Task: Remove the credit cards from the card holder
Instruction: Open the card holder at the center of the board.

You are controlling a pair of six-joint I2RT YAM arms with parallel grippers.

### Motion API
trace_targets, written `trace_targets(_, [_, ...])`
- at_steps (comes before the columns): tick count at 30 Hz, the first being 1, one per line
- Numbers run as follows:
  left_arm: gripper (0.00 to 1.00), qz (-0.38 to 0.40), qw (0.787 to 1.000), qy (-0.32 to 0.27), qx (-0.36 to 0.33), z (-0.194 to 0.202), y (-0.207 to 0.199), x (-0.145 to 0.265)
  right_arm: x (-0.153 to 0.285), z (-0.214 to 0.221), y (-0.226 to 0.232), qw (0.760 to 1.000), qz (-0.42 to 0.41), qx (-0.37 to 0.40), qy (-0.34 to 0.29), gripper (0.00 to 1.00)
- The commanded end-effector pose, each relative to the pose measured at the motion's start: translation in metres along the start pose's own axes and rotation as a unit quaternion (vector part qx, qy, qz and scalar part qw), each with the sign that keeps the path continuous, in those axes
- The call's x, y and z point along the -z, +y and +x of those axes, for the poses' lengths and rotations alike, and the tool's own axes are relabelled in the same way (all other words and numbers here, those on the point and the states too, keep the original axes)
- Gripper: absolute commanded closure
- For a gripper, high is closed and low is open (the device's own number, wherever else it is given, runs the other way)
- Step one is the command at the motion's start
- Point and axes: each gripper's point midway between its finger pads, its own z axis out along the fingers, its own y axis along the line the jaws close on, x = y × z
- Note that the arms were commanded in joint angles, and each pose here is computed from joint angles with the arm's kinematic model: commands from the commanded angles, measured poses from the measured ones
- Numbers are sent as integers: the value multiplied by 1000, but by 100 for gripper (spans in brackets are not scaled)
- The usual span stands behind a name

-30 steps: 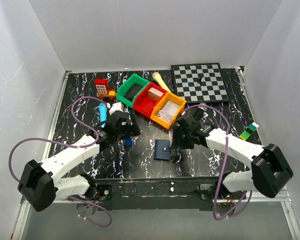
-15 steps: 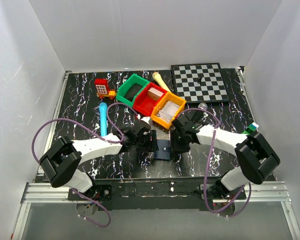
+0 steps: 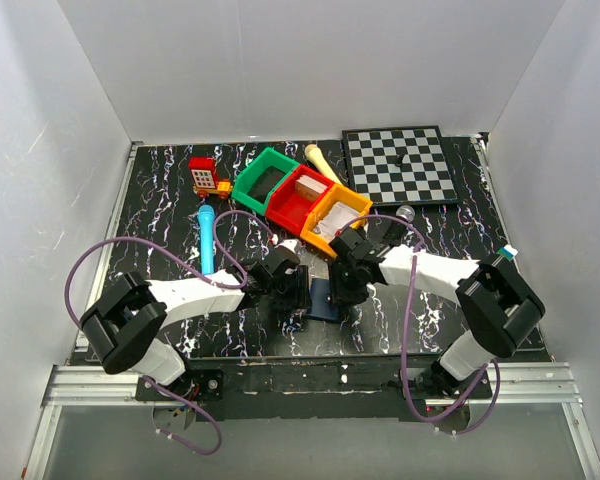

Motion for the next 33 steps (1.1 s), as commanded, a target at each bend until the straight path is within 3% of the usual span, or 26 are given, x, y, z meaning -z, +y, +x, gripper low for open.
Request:
trace_targets(1, [49, -5, 1000, -5, 1, 0, 4, 0, 3, -5, 11, 1000, -8, 18, 4, 56])
trace_targets(7, [32, 7, 1000, -10, 1, -5, -4, 2, 8, -4, 6, 1000, 9, 5, -10, 47])
trace_targets(11, [30, 25, 999, -23, -4, -16, -15, 2, 20, -8, -7, 998, 22, -16, -51, 42])
trace_targets(19, [35, -7, 1000, -4, 7, -8, -3, -10, 16, -21, -19, 995, -11, -87, -48, 43])
trace_targets(33, [48, -25, 999, 30, 9, 11, 9, -25, -2, -21, 3, 990, -75, -113, -22, 43])
